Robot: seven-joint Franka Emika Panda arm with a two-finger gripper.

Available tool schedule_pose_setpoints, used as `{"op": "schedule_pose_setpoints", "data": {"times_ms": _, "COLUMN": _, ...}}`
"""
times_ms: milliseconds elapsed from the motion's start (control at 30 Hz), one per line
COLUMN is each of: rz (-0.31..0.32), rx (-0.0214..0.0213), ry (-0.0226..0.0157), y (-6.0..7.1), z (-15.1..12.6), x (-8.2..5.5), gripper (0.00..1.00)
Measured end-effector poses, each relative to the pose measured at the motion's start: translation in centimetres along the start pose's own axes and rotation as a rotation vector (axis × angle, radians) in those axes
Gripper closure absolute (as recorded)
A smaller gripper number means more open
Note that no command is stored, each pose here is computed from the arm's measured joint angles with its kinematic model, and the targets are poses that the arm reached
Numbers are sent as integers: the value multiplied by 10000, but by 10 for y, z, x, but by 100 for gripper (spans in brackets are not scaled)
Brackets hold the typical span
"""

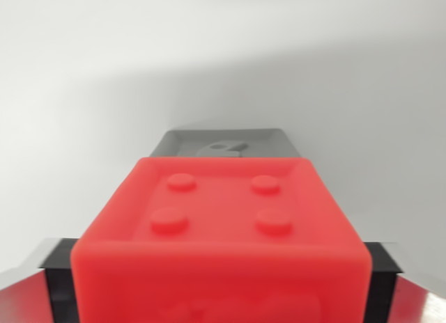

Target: Destack cube

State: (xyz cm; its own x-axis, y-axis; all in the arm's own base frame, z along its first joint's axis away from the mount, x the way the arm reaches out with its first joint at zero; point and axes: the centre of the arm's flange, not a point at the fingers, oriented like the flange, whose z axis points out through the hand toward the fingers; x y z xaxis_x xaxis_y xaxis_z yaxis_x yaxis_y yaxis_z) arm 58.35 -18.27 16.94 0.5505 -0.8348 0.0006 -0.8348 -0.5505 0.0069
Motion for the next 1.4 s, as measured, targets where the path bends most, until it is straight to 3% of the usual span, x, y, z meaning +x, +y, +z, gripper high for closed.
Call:
{"op": "schedule_pose_setpoints", "data": {"times_ms": 867, "rz": -2, "rx": 4, "ry": 2, "y": 0, "z": 0, "x": 0, "gripper": 100}}
{"op": "schedule_pose_setpoints", "data": {"times_ms": 1100, "rz": 1, "rx": 31, "ry": 20, "y": -1, "z": -6, "x": 1, "gripper": 100}}
{"op": "schedule_pose_setpoints", "data": {"times_ms": 1400, "rz": 12, "rx": 52, "ry": 3, "y": 0, "z": -20, "x": 1, "gripper": 100}}
